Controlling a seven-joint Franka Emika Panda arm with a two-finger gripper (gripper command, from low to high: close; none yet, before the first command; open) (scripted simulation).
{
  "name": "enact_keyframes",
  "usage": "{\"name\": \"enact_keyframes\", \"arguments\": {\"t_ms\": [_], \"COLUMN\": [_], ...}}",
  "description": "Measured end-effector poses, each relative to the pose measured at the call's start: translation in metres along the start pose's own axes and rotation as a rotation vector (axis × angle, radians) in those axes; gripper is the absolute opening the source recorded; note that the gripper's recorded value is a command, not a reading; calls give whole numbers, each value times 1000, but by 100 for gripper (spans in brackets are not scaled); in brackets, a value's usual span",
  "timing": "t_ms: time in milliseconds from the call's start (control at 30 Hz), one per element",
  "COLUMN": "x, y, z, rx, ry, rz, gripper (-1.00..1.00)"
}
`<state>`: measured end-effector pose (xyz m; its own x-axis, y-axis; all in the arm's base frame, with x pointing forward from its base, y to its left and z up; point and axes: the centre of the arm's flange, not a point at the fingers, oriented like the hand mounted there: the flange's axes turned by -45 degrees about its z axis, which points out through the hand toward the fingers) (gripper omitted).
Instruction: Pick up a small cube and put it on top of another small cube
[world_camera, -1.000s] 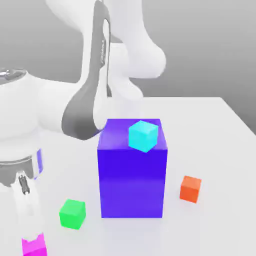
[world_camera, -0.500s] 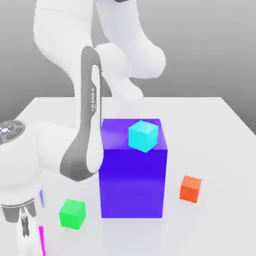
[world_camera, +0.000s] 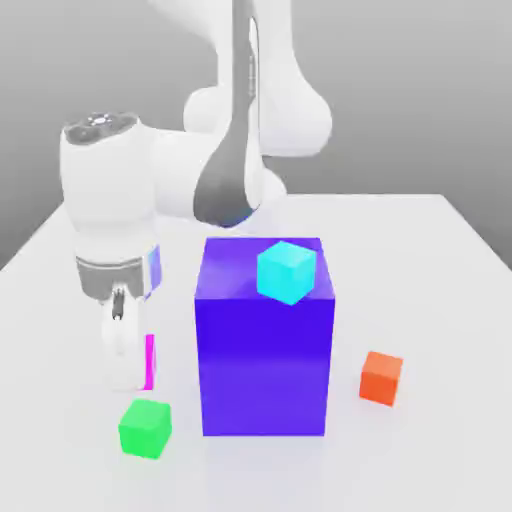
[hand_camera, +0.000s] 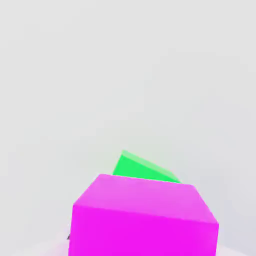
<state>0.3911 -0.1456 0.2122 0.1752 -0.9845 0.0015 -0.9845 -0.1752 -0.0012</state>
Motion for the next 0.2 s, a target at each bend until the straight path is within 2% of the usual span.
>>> {"name": "enact_keyframes", "arguments": {"t_ms": [67,100,200], "x": [-1,-1,-1], "y": [1,2,2], "z": [22,30,30], "rx": [0,0,0], "ry": [0,0,0], "rz": [2,2,2], "gripper": [-100,100,100]}}
